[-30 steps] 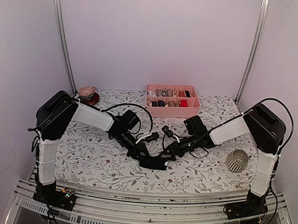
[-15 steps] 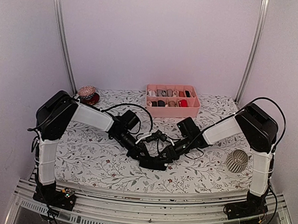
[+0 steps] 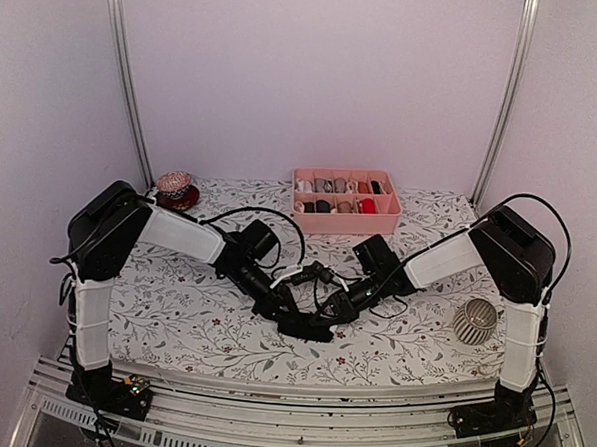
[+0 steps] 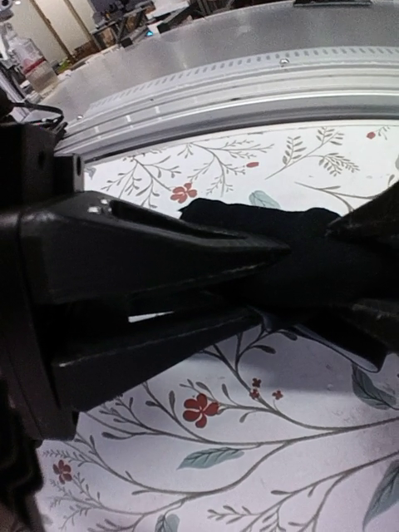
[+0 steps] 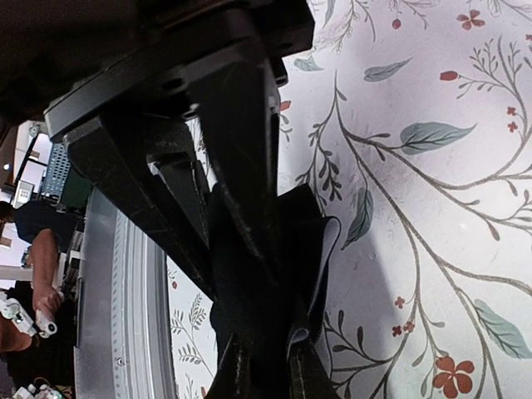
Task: Roll the underwear
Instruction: Pick up the underwear from the center of the board.
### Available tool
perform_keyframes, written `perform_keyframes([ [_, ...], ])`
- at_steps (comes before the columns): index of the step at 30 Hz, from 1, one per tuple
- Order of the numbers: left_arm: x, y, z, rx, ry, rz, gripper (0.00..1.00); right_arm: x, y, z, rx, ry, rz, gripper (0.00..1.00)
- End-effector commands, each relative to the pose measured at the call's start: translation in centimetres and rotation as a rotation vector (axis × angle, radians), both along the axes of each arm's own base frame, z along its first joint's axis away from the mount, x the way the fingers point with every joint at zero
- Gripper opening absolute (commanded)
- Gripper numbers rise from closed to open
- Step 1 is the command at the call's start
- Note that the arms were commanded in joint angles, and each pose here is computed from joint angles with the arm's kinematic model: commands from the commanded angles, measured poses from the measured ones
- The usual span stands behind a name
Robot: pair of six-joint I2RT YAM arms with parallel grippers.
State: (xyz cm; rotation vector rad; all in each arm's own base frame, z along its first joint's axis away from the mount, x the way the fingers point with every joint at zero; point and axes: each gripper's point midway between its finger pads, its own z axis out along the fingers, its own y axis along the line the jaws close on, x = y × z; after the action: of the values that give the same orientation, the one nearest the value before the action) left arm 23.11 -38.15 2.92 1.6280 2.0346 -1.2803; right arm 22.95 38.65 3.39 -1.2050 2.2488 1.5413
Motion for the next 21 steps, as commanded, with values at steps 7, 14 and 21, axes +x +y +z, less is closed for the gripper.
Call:
perform_keyframes([
  [7, 5.5, 3.4, 6.8, -0.018, -0.225, 0.187, 0.97, 2.6, -2.4, 6.0, -0.067, -0.32, -0.203, 0.02],
  [14, 12.4, 5.2, 10.4, 0.002, -0.395, 0.35, 0.98, 6.3, -6.8, 9.9, -0.158, -0.58, -0.501, 0.02],
  [21, 18.2, 4.3, 11.9, 0.056, -0.519, 0.367, 0.99, 8.2, -11.9, 12.9, -0.209, -0.734, -0.779, 0.02],
])
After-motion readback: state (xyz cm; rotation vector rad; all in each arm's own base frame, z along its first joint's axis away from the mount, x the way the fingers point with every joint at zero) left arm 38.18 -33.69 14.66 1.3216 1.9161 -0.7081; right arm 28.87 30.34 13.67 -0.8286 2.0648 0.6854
